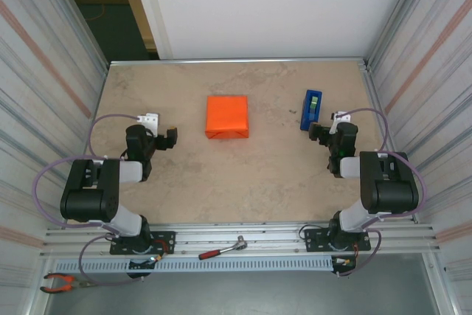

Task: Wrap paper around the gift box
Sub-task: Reset both arms

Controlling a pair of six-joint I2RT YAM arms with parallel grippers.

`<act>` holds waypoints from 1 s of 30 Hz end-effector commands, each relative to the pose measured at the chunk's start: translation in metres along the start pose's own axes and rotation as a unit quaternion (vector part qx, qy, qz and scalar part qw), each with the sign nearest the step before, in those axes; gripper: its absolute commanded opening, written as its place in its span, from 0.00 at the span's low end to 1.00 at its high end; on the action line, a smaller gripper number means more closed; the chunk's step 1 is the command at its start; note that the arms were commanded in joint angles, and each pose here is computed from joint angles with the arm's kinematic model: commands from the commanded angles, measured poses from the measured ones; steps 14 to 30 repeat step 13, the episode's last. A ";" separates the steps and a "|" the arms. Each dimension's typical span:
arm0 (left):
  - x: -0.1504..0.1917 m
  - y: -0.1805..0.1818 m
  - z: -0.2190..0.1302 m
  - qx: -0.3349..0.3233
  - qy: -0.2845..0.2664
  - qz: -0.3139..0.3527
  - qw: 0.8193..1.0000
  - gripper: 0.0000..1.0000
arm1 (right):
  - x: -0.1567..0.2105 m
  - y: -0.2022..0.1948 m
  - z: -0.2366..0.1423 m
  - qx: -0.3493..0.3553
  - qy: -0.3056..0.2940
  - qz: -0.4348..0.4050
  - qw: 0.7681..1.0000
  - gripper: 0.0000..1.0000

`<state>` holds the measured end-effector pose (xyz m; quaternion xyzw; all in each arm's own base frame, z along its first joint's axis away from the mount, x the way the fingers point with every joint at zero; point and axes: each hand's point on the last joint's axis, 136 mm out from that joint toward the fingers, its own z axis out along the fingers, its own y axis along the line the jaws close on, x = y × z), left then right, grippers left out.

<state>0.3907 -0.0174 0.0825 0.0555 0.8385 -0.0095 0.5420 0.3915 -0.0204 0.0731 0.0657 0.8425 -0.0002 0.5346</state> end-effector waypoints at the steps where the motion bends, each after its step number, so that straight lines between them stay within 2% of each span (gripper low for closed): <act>1: -0.010 0.002 0.001 -0.003 -0.013 0.002 1.000 0.99 | -0.009 0.002 0.000 -0.008 -0.011 -0.001 1.000 0.99; 30: -0.010 0.002 0.001 -0.002 -0.014 0.002 1.000 0.99 | -0.009 0.002 0.000 -0.009 -0.011 -0.001 1.000 0.99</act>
